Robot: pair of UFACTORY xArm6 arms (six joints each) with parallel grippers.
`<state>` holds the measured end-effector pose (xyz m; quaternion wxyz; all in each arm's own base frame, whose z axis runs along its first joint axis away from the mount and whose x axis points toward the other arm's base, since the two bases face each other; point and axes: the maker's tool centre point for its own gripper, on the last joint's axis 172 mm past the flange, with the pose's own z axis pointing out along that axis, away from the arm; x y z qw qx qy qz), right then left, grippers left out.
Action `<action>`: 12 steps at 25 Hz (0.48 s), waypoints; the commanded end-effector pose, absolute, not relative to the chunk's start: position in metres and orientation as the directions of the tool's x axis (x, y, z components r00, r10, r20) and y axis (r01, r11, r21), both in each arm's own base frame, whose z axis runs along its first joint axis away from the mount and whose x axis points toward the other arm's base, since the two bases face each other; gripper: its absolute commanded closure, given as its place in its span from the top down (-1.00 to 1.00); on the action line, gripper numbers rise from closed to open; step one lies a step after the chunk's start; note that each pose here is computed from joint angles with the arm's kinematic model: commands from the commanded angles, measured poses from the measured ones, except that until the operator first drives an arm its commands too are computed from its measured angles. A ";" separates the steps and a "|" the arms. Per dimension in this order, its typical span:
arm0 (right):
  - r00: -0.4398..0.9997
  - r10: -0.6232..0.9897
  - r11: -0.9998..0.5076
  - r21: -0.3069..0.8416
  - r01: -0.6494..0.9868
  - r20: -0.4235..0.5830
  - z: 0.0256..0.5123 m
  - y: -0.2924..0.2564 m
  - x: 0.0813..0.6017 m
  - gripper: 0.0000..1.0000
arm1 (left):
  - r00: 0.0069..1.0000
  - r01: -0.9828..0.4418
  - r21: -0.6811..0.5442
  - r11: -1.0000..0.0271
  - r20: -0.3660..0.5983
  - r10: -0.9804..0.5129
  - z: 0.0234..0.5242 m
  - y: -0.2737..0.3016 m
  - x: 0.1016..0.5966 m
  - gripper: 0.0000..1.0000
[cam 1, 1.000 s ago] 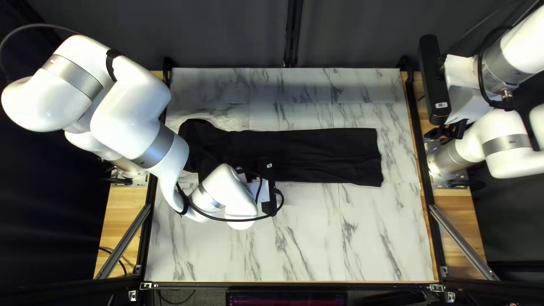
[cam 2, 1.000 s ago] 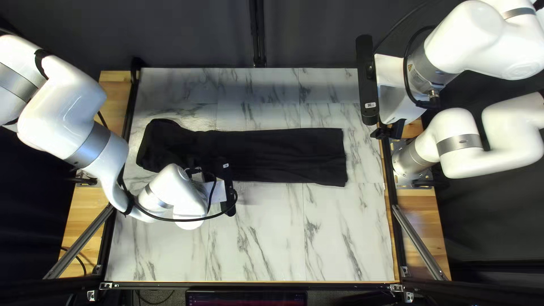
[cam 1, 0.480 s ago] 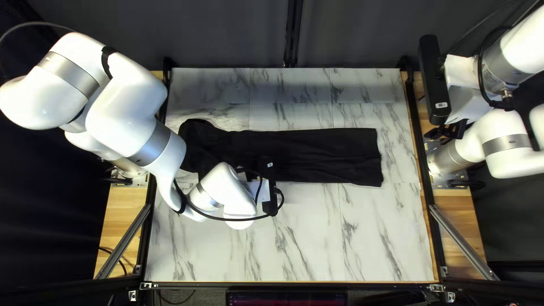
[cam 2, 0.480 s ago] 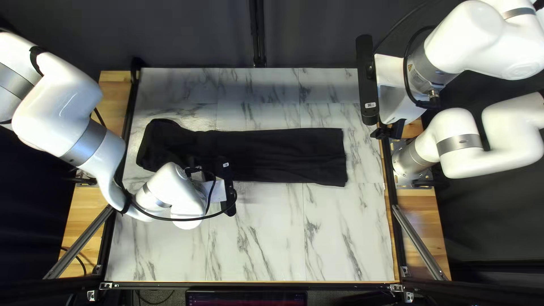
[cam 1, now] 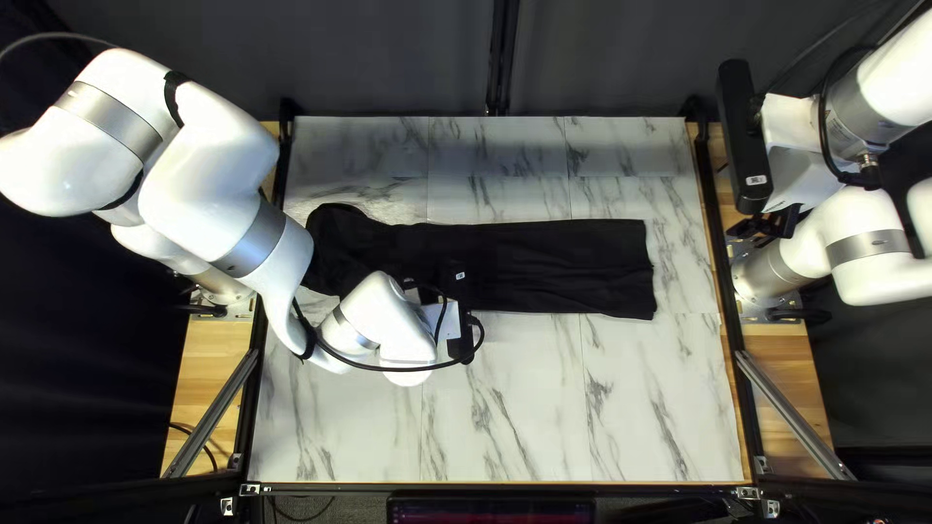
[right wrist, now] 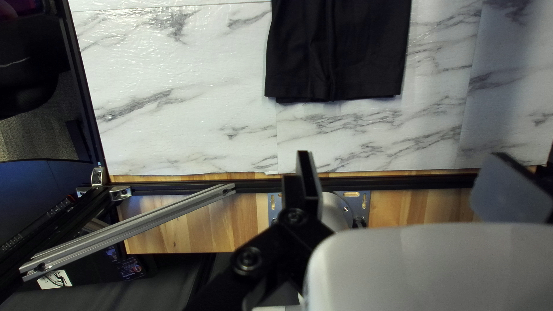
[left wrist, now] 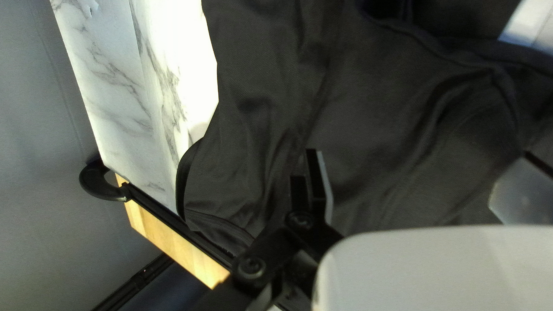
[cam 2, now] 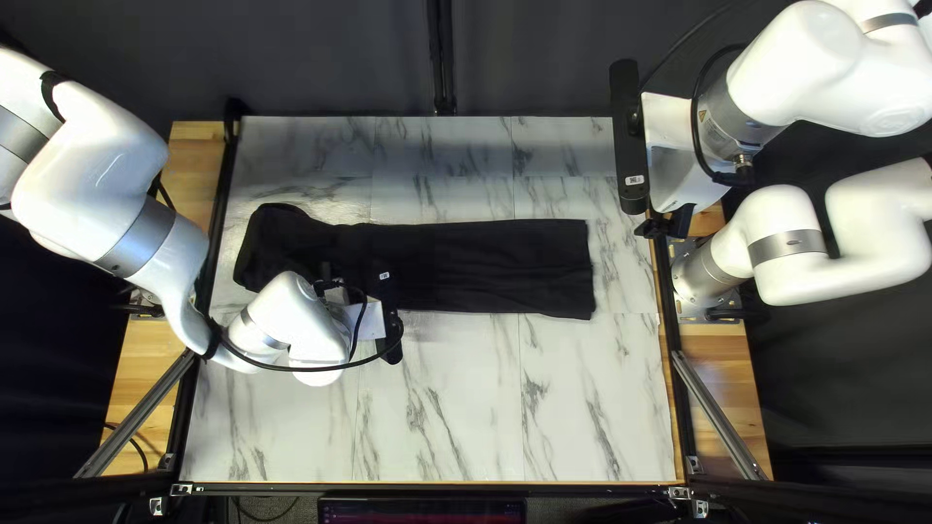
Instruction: Fold t-shirt
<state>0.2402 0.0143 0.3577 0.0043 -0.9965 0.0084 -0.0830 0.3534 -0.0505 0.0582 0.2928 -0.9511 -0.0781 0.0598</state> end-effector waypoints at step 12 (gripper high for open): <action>0.986 -0.017 -1.000 -0.010 -0.016 0.165 0.358 0.014 0.240 1.00 | 0.984 0.109 -0.556 -0.824 -0.054 0.167 0.050 -0.066 0.360 -1.00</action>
